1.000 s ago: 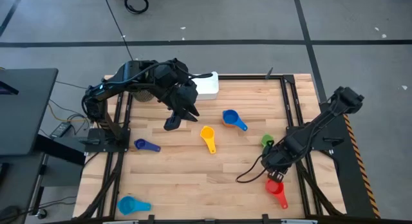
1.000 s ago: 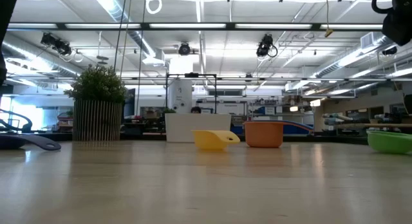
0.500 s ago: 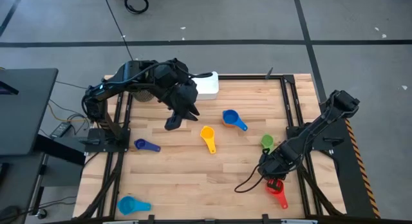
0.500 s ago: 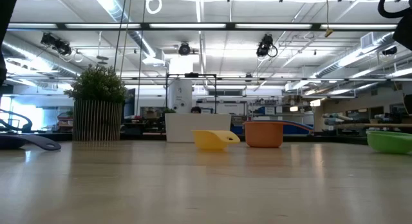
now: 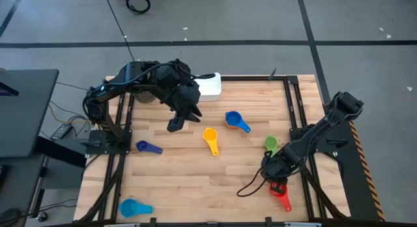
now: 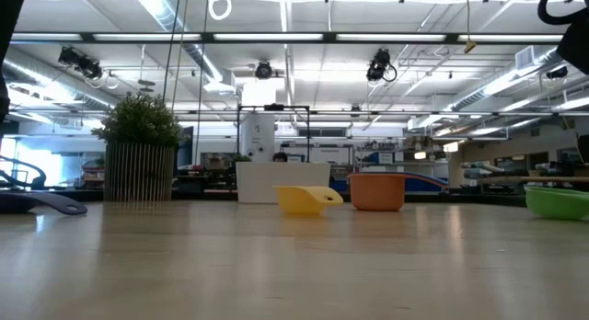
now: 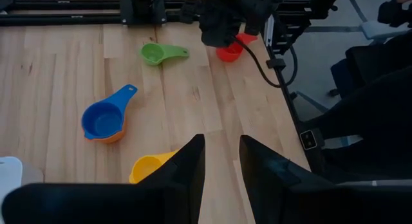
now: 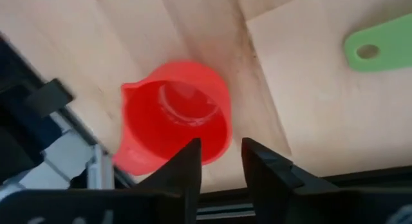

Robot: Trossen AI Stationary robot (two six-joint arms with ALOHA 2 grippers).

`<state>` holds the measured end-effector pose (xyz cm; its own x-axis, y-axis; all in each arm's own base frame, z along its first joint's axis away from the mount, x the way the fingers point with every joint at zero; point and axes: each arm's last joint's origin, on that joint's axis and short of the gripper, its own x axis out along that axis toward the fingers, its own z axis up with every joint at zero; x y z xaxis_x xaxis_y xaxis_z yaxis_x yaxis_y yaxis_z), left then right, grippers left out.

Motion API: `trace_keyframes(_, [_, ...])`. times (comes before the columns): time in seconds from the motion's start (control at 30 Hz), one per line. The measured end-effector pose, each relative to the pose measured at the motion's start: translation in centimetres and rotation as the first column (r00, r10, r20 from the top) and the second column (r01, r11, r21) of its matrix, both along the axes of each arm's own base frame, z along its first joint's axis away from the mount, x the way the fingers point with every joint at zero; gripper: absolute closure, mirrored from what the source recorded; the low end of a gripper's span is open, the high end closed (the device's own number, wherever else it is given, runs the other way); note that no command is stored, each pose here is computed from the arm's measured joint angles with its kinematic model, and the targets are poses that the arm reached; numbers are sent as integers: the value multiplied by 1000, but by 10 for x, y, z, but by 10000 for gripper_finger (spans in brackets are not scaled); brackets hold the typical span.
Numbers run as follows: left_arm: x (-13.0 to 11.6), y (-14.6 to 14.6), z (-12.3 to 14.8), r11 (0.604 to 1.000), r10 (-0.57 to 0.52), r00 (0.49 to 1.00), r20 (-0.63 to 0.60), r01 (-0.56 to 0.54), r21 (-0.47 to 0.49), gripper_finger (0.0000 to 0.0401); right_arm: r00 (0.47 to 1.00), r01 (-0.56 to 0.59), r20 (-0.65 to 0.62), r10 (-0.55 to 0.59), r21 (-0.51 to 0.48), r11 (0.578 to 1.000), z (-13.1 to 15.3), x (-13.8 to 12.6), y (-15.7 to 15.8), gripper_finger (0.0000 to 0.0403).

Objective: Nest measuring cups in basket
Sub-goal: Stack the red measuring cup on top of the blue measuring cup

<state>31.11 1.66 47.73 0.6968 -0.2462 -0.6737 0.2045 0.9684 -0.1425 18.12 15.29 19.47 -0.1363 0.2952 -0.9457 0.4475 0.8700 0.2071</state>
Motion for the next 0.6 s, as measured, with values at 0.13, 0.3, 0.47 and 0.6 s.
trace_keyframes(0.13, [0,0,0,1000,-1,1000,0,1,1,298,999,-6,-34,6,-19,1000,-9,2,3,276])
trace_keyframes(0.3, [0,0,0,1000,-1,1000,0,1,1,298,994,-57,-91,53,-41,998,-25,4,8,276])
trace_keyframes(0.47, [0,0,0,1000,-1,1000,-1,1,1,298,986,-102,-136,94,-52,993,-41,8,13,277])
trace_keyframes(0.6, [0,0,0,1000,0,1000,0,0,0,298,979,-129,-167,116,-70,989,-53,10,15,288])
